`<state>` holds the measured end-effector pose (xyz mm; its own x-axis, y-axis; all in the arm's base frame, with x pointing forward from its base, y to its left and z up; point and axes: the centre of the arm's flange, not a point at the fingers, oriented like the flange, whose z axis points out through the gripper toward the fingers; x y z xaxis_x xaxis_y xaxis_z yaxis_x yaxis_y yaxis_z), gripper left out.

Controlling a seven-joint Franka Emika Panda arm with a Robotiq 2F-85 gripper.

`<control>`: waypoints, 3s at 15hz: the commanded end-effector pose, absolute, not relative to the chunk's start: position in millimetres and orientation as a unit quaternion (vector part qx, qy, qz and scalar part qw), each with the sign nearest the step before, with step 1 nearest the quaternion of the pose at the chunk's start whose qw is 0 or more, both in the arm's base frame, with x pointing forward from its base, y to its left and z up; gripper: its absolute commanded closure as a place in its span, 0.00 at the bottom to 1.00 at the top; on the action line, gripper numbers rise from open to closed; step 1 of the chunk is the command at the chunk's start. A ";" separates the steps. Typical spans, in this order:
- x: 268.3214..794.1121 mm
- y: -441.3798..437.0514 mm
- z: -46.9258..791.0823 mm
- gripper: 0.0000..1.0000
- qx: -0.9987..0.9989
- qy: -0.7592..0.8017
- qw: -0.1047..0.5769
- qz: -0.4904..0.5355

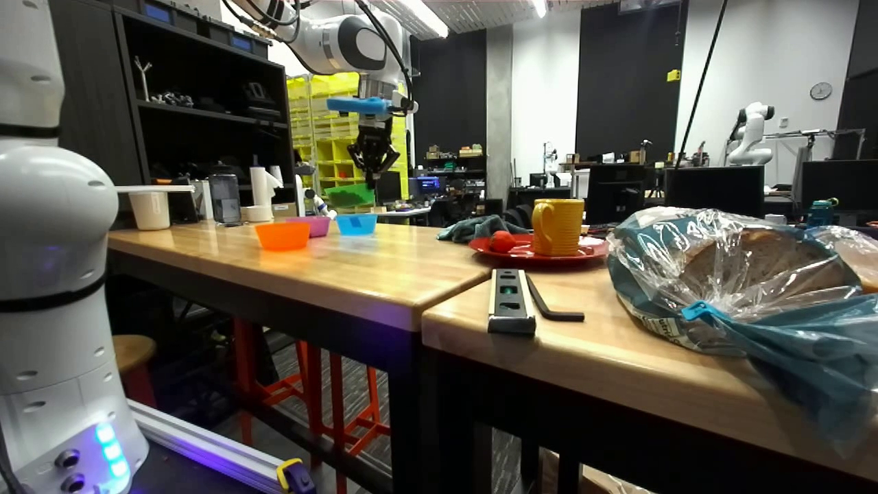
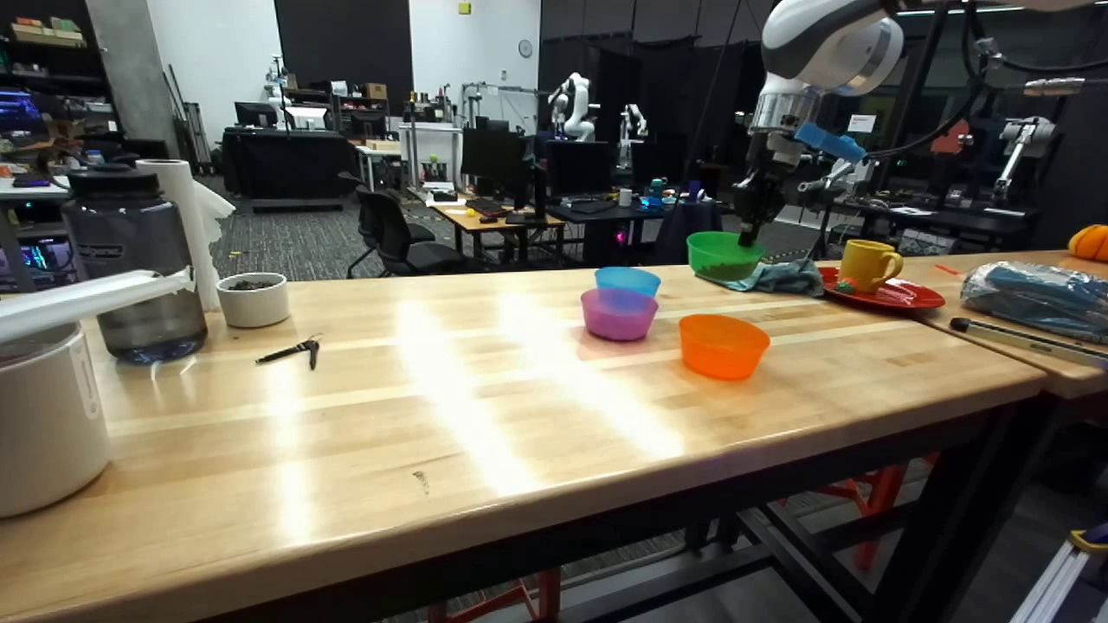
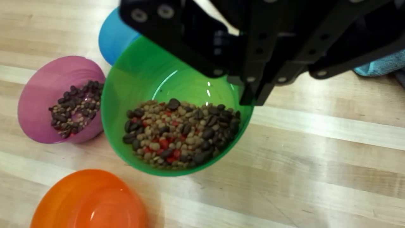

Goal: Pour some of the contents of the green bowl into the purple bowl

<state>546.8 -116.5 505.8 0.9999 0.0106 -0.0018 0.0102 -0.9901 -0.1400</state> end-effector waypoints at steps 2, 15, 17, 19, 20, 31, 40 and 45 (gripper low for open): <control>567.0 -127.7 507.4 0.99 -0.997 0.034 0.067 0.000; 592.3 -163.0 474.9 0.99 -0.977 0.194 0.081 -0.042; 592.8 -169.4 471.2 0.99 -0.973 0.214 0.078 -0.039; 590.0 -176.3 467.0 0.99 -0.969 0.230 0.081 -0.029; 588.5 -179.6 464.5 0.99 -0.968 0.236 0.081 -0.025; 566.2 -207.2 431.4 0.99 -0.954 0.277 0.115 0.009; 556.0 -203.9 419.9 0.96 -0.954 0.274 0.119 0.021; 550.9 -201.4 428.4 0.54 -0.959 0.258 0.114 0.012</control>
<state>565.1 -205.7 417.5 0.8548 -0.5104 -0.0941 -0.5186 -0.8320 -0.1973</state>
